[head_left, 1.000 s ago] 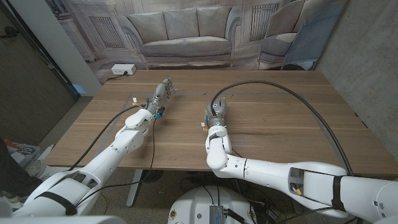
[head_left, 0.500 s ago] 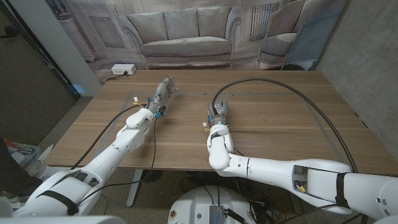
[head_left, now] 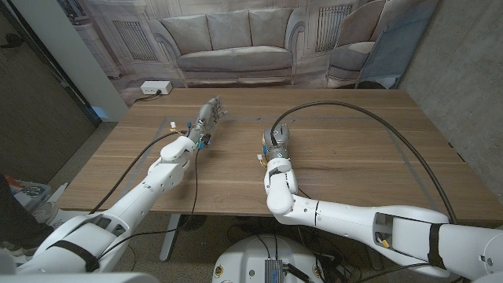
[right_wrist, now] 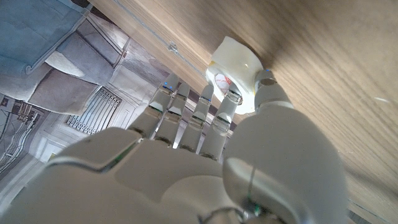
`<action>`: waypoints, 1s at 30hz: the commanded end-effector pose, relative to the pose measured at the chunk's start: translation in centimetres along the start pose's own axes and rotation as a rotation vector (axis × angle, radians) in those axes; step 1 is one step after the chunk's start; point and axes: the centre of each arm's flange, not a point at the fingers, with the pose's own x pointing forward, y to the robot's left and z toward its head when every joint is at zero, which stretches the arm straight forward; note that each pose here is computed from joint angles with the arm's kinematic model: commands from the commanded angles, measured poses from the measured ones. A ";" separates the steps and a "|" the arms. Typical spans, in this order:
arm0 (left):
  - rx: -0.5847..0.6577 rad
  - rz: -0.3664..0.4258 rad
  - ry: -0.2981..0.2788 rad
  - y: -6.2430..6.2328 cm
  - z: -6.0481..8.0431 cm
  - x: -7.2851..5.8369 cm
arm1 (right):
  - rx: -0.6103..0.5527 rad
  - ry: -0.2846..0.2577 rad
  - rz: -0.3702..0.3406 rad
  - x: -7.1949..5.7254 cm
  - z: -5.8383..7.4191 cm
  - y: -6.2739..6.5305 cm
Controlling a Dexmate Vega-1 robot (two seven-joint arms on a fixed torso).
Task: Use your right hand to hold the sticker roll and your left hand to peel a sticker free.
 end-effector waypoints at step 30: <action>0.581 -0.092 -0.007 -3.9 4.9 -0.5 | 0.226 0.092 -0.170 -0.4 -2.5 -2.3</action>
